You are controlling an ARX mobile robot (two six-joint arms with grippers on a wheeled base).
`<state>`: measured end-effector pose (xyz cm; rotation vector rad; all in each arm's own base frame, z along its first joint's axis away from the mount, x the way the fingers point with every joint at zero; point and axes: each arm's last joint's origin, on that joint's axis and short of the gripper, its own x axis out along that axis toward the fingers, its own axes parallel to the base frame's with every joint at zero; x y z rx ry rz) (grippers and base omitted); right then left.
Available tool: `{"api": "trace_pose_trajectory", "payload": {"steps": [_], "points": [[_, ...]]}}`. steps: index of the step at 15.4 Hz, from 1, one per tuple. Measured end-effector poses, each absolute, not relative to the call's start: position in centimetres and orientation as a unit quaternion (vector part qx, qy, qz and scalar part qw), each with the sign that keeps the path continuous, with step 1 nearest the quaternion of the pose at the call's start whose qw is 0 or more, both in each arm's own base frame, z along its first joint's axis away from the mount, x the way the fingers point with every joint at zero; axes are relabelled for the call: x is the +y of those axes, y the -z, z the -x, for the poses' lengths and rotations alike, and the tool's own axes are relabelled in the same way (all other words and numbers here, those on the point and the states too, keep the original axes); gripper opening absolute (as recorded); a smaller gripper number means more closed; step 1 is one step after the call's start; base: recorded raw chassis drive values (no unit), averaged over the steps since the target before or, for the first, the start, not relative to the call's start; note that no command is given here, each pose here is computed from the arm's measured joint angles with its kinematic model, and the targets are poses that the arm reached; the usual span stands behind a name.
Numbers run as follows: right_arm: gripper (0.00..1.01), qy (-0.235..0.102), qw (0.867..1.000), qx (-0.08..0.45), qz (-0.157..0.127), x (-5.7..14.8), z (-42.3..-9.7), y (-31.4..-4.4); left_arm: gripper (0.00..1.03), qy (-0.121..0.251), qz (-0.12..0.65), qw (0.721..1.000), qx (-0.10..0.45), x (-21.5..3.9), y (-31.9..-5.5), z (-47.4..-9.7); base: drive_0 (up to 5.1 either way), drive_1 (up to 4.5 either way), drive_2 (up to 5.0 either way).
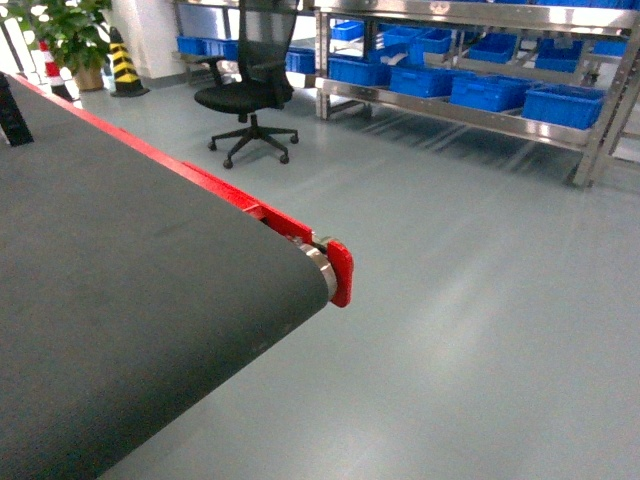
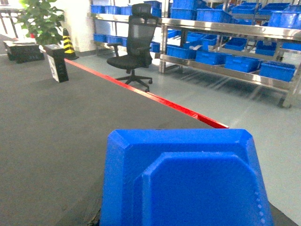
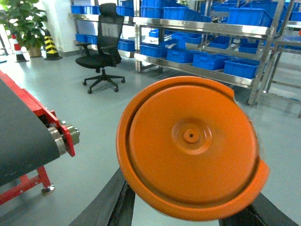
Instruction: Sort blue parts and orange caps into right shelf containers
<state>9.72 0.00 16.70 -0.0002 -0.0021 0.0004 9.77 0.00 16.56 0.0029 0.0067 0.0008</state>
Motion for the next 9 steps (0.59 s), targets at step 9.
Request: {"api": "trace_pose_trajectory", "payload": {"steps": [9], "points": [[0.42, 0.0, 1.0, -0.001, 0.0, 0.0, -9.72, -16.7, 0.43, 0.0, -0.001, 1.0, 0.003, 0.0, -16.57, -9.77, -1.6, -1.64, -1.6]]}}
